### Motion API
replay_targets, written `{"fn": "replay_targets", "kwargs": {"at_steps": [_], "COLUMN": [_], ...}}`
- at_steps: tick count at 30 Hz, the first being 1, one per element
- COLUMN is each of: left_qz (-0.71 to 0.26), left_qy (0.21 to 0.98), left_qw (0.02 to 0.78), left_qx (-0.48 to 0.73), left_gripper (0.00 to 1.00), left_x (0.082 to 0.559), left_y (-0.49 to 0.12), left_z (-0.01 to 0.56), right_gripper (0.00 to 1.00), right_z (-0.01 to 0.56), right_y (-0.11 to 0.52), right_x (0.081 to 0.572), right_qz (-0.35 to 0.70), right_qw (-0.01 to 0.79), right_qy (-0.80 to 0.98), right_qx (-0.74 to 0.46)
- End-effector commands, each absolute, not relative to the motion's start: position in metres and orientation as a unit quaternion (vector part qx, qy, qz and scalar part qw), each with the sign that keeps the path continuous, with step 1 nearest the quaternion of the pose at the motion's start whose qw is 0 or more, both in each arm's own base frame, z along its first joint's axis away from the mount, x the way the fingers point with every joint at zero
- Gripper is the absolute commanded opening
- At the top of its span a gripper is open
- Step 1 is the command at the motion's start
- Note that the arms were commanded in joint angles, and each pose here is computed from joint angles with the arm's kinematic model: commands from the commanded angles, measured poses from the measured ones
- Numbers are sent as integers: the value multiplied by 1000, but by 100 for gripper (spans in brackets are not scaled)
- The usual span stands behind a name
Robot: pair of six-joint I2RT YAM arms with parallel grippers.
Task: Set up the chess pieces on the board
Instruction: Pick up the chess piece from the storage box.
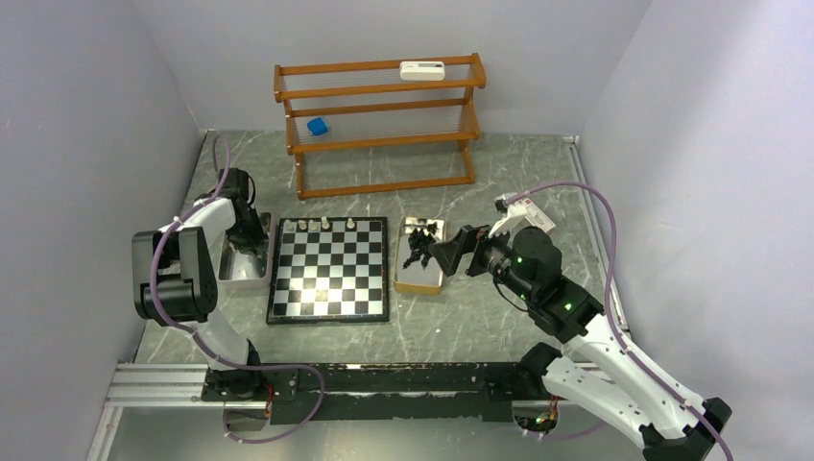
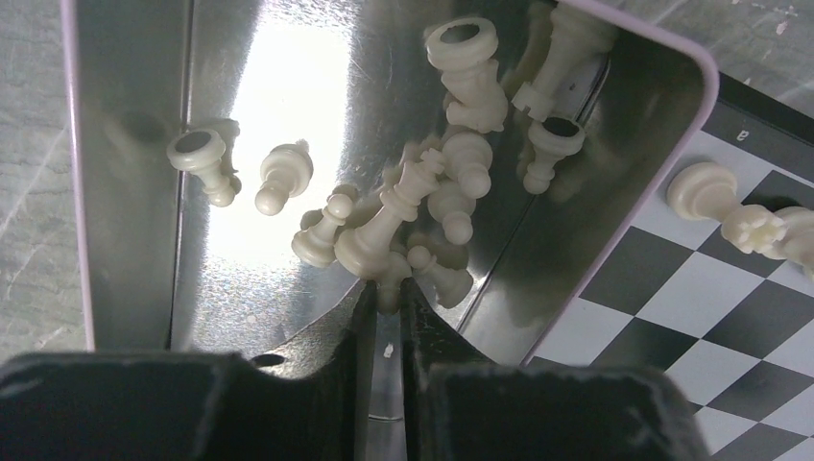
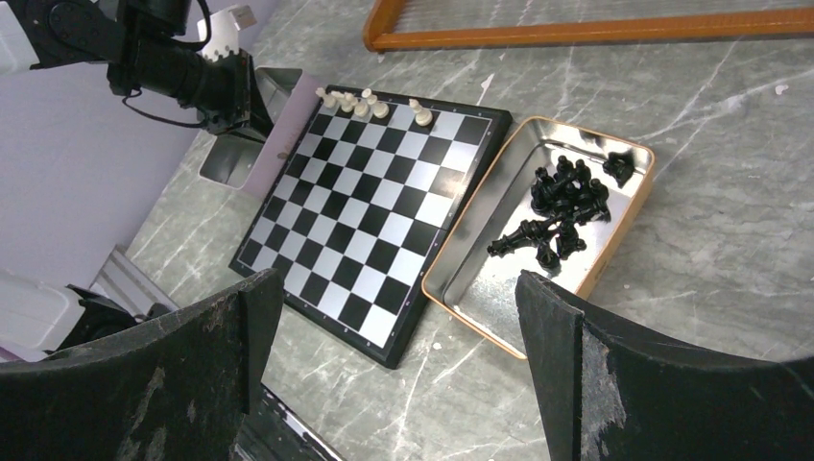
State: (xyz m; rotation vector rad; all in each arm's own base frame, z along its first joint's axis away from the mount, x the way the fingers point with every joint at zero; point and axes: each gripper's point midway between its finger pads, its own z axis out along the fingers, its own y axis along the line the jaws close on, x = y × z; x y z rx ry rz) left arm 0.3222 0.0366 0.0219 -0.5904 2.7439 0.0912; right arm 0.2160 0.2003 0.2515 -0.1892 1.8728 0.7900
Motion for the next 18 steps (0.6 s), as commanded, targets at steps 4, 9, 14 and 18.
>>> {"fn": "replay_targets", "kwargs": {"at_steps": [4,9,14,18], "left_qz": [19,22,24,11], "left_qy": [960,958,955,953], "left_qw": [191,202,214,228], "left_qx": [-204,-205,-202,-200], "left_gripper": [15,13,13,13], "left_x": [333,334,335,336], "left_y": [36,38,39,35], "left_z": [39,50,60,70], "right_gripper": [95,96,95,95], "right_z": [266,265,264,259], "right_y": [200,201,201,203], "right_x": [216,217,217,216], "right_qz": [335,334,337,341], "right_qw": [536,534,532,525], "right_qy": [771,773,773,776], "right_qx": [-79,-78,-76,-76]}}
